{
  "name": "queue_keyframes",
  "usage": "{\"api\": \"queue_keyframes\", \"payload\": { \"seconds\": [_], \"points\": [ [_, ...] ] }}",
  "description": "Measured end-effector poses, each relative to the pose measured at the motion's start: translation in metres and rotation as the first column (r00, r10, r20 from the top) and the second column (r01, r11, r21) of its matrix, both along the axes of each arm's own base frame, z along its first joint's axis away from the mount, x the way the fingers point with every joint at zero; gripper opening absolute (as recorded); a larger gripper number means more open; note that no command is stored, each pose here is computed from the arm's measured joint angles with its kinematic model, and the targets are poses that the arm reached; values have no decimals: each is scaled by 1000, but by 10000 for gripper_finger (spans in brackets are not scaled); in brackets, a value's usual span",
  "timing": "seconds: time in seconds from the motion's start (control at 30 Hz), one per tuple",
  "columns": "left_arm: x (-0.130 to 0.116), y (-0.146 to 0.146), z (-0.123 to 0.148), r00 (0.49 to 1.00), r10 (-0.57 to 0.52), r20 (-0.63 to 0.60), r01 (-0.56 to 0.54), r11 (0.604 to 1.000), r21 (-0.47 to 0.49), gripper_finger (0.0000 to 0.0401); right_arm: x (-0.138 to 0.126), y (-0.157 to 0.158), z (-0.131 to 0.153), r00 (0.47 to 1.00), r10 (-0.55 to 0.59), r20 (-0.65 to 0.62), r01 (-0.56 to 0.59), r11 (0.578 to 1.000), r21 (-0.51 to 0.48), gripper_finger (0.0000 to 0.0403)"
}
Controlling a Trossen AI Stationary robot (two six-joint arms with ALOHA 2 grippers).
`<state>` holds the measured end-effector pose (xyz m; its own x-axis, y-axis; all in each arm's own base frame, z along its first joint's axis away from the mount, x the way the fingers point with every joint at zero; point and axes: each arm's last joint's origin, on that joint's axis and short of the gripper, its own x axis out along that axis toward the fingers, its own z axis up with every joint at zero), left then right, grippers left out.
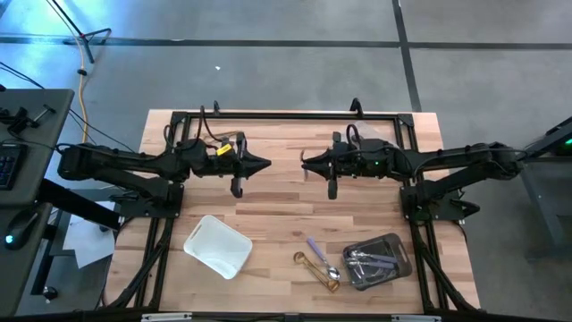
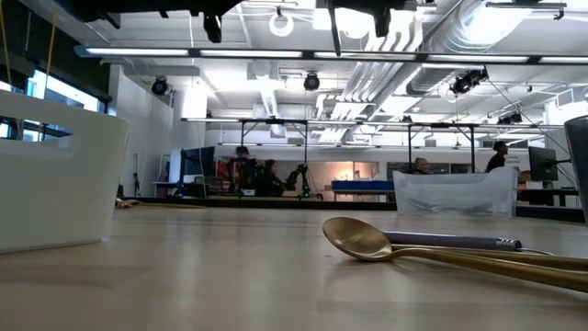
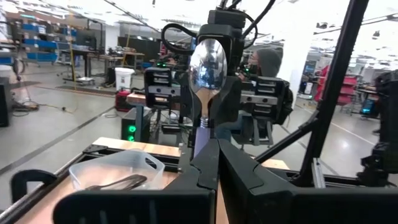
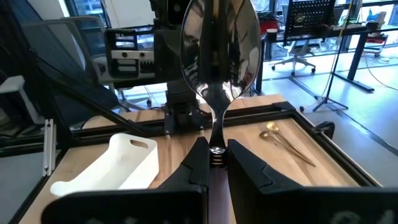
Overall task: Sort silverware by color (type)
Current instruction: Put the violet spoon into the black bin
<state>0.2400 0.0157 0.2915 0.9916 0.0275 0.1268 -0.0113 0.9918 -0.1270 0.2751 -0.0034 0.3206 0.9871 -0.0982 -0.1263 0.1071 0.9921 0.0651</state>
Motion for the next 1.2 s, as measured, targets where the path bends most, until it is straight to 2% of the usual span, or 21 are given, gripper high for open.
{"api": "queue_keyframes", "payload": {
  "seconds": [0.57, 0.7, 0.8, 0.87, 0.93, 1.03, 1.13, 1.2],
  "points": [
    [0, 0, 0, 1000, -5, 0, 5, 1000, 6, 0, 0, 0, -1, 1000, 3, -7, -3, 1000, 0, 15],
    [0, 0, 0, 1000, 1, 0, -1, 1000, 5, 0, 0, 2, -1, 998, 61, -7, -61, 998, 9, 15],
    [0, 0, 0, 1000, 2, 0, -2, 1000, 6, 0, -1, 6, -3, 982, 190, -26, -187, 979, 85, 15],
    [0, 0, 0, 1000, 2, 0, -2, 1000, 6, 0, -2, 13, -7, 958, 280, -59, -267, 948, 172, 15],
    [0, 0, 0, 1000, 3, 0, -3, 1000, 6, 0, -4, 25, -11, 934, 344, -91, -313, 916, 249, 15],
    [0, 0, 0, 1000, 5, 0, -5, 1000, 7, 0, -8, 50, -14, 898, 422, -121, -374, 880, 294, 15],
    [0, 1, 0, 1000, 8, 0, -8, 1000, 6, 0, -15, 76, -16, 882, 443, -162, -372, 865, 337, 15],
    [0, 1, 0, 1000, 9, 0, -9, 1000, 6, 0, -23, 91, -17, 854, 446, -268, -335, 865, 375, 15]
  ]
}}
